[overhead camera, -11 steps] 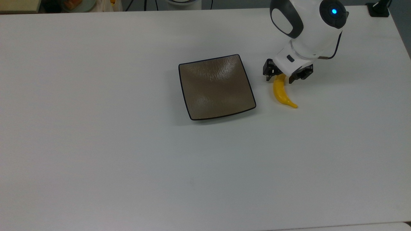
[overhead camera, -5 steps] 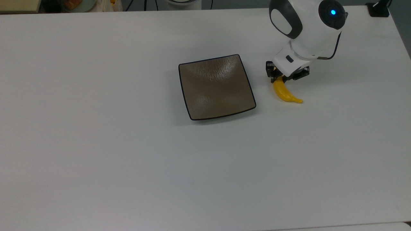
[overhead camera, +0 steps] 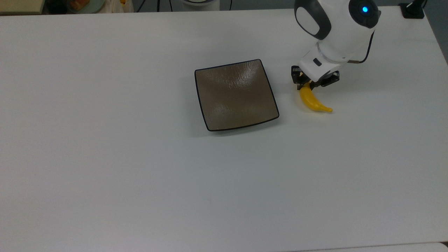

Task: Bananas placed on a ceramic plate
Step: 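Lift the held banana up off the table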

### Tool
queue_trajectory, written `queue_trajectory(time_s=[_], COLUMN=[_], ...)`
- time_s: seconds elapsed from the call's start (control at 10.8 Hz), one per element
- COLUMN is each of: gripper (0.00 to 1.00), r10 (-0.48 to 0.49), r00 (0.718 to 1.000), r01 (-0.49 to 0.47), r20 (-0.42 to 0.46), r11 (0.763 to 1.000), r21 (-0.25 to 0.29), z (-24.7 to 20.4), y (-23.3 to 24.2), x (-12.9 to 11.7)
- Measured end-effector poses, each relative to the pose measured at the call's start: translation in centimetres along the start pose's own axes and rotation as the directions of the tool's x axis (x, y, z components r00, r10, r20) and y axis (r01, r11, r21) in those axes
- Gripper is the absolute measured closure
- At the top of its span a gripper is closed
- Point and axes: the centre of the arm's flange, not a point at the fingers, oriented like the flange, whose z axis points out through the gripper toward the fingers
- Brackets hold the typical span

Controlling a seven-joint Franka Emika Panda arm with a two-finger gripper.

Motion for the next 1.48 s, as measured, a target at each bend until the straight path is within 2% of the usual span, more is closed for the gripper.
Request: queue_trajectory(time_s=[0.28,0.46,0.84,1.02,1.21,1.48], gripper=[0.68,0.68,0.68,0.68,0.68,0.68], r10=[0.013,0.037,-0.013,-0.068,-0.116,-0.139], r00=[0.996,0.992,0.992,0.992,0.988,0.984], r01=[-0.009,-0.027,0.033,0.087,0.131,0.156], r20=[-0.086,-0.117,-0.122,-0.111,-0.101,-0.115], r11=[0.999,0.996,0.985,0.98,0.979,0.976], r21=[0.045,0.083,0.169,0.179,0.159,0.152], z=[-6.6,-12.4,-24.1,-27.4,-29.3,-30.6], y=[0.5,1.7,8.6,12.8,16.0,20.6], x=[-0.4,-1.6,-4.8,-5.9,-7.0,-6.6])
